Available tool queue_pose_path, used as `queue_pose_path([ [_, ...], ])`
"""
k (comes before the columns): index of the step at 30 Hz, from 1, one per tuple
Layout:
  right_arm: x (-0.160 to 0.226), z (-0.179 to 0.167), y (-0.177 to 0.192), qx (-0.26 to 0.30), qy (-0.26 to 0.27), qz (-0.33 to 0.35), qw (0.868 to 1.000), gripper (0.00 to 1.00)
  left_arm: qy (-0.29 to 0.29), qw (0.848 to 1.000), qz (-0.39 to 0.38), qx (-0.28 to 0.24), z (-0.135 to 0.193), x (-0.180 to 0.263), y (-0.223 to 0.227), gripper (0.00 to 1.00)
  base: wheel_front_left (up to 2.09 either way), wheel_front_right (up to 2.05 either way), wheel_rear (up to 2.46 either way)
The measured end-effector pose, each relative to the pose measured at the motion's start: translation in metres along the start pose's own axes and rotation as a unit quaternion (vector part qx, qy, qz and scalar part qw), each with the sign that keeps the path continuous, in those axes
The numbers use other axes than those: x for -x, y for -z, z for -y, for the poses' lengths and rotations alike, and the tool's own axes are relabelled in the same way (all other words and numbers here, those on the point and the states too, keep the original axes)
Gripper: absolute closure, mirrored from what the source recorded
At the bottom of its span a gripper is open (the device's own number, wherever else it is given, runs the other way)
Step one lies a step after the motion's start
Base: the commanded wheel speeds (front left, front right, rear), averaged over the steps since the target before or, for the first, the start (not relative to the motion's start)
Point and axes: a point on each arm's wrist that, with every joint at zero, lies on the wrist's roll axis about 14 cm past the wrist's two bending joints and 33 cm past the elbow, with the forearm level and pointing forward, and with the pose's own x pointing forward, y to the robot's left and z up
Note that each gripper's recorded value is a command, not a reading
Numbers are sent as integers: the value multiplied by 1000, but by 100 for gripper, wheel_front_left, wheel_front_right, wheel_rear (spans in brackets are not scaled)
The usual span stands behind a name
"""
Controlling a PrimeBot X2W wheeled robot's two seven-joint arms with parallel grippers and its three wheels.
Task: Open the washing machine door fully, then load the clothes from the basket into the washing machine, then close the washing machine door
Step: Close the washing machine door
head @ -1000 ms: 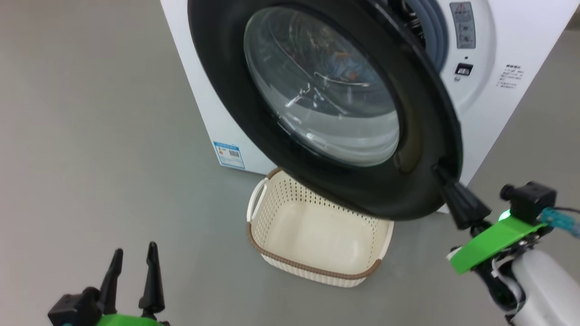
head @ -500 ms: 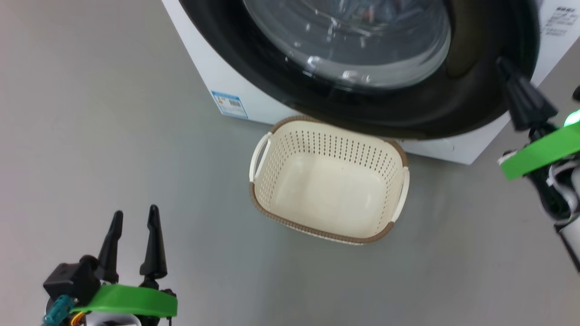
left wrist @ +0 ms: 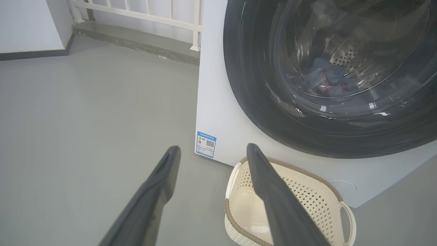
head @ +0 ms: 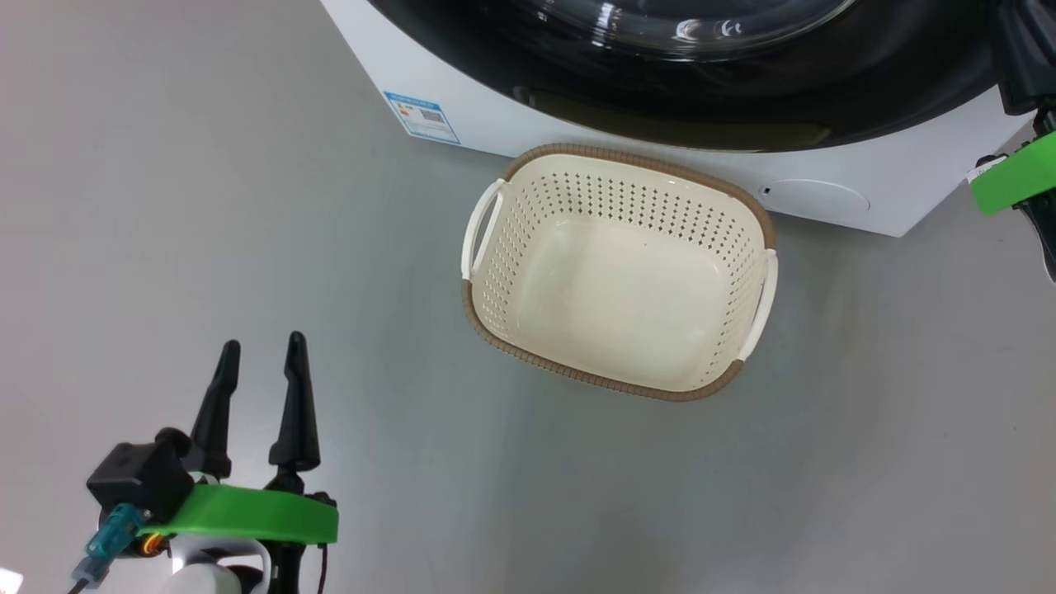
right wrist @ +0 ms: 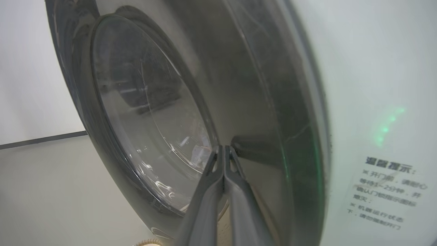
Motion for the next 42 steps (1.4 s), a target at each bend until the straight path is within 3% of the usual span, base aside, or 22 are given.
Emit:
queue_pose_path([
  [15, 5, -5, -16, 5, 4, 4, 1000, 100, 4, 1000, 13, 8, 2, 4, -9, 0, 0, 0, 0],
  [17, 7, -8, -21, 2, 4, 8, 1000, 52, 7, 1000, 17, 10, 4, 4, -12, 0, 0, 0, 0],
  [18, 10, -11, -24, 1, 3, 10, 1000, 7, 9, 1000, 19, 11, 5, 5, -14, 0, 0, 0, 0],
  [19, 13, -14, -25, -1, 1, 11, 1000, 0, 11, 1000, 21, 12, 7, 5, -15, 0, 0, 0, 0],
  [26, 45, -30, -29, -12, 0, 7, 1000, 0, 38, 999, 32, 19, 22, 5, -22, 0, 0, 0, 0],
  [42, 149, -39, -47, -25, 56, 9, 998, 0, 120, 991, 41, 31, 70, 9, -29, 0, 0, 0, 0],
])
